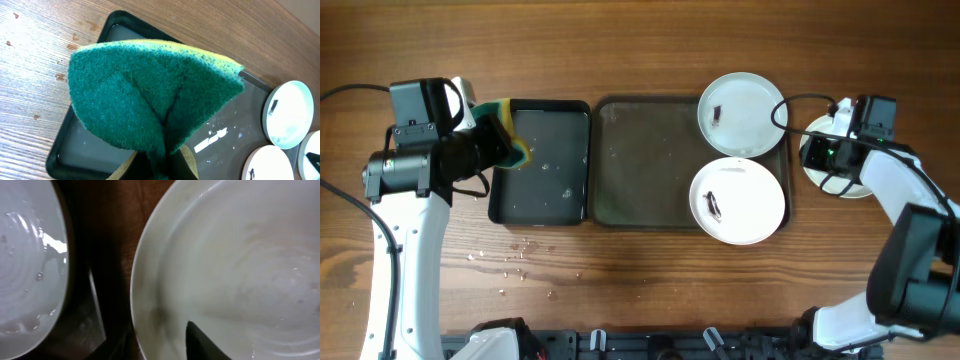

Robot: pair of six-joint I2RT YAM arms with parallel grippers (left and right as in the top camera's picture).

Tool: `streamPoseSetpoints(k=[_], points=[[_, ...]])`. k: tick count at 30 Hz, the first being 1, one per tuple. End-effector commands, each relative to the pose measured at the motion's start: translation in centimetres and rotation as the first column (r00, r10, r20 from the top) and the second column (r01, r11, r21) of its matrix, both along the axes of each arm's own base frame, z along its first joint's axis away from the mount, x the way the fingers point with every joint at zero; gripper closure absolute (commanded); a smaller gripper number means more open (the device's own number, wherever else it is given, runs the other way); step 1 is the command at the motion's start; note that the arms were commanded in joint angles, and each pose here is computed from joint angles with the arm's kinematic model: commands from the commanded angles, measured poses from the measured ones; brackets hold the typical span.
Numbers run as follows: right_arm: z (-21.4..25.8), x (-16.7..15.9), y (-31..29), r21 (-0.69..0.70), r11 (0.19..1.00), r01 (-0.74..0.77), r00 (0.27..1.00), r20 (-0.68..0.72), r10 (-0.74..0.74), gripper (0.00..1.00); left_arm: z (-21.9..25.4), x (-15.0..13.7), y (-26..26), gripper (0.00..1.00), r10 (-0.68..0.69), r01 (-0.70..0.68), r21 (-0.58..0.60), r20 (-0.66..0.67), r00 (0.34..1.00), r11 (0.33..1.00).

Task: Clean dirty plates on tray and stack at the side
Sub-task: 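Grasp the lower-right smeared plate with the right gripper and drag it left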

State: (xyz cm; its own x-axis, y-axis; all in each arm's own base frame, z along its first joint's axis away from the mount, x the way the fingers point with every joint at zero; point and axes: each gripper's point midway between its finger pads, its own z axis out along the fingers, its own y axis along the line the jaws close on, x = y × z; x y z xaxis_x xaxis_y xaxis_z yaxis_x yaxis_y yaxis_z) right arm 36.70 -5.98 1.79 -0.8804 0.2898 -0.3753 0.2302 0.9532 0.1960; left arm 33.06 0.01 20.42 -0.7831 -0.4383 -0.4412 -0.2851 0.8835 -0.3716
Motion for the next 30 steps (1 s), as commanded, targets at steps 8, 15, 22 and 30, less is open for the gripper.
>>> streamPoseSetpoints(k=[8, 15, 22, 30], points=[[4.2, -0.4, 3.3, 0.152, 0.985, -0.085, 0.996, 0.046, 0.079, 0.65, 0.0, 0.2, 0.0, 0.96, -0.016, 0.016, 0.009, 0.007, 1.0, 1.0], [9.6, -3.9, 7.5, 0.321, 0.939, -0.125, 0.992, 0.042, 0.118, 0.6, 0.0, 0.2, 0.0, 0.96, -0.016, 0.016, 0.009, 0.007, 1.0, 1.0], [5.8, -8.8, 8.2, 0.216, 0.976, -0.022, 0.973, -0.221, 0.07, 0.66, 0.0, 0.2, 0.0, 0.96, -0.016, 0.016, 0.009, 0.006, 1.0, 1.0], [3.5, -10.1, 5.6, 0.047, 0.992, 0.113, 0.953, -0.289, -0.095, 0.66, 0.0, 0.1, 0.0, 0.96, -0.015, 0.015, 0.009, 0.003, 1.0, 1.0]])
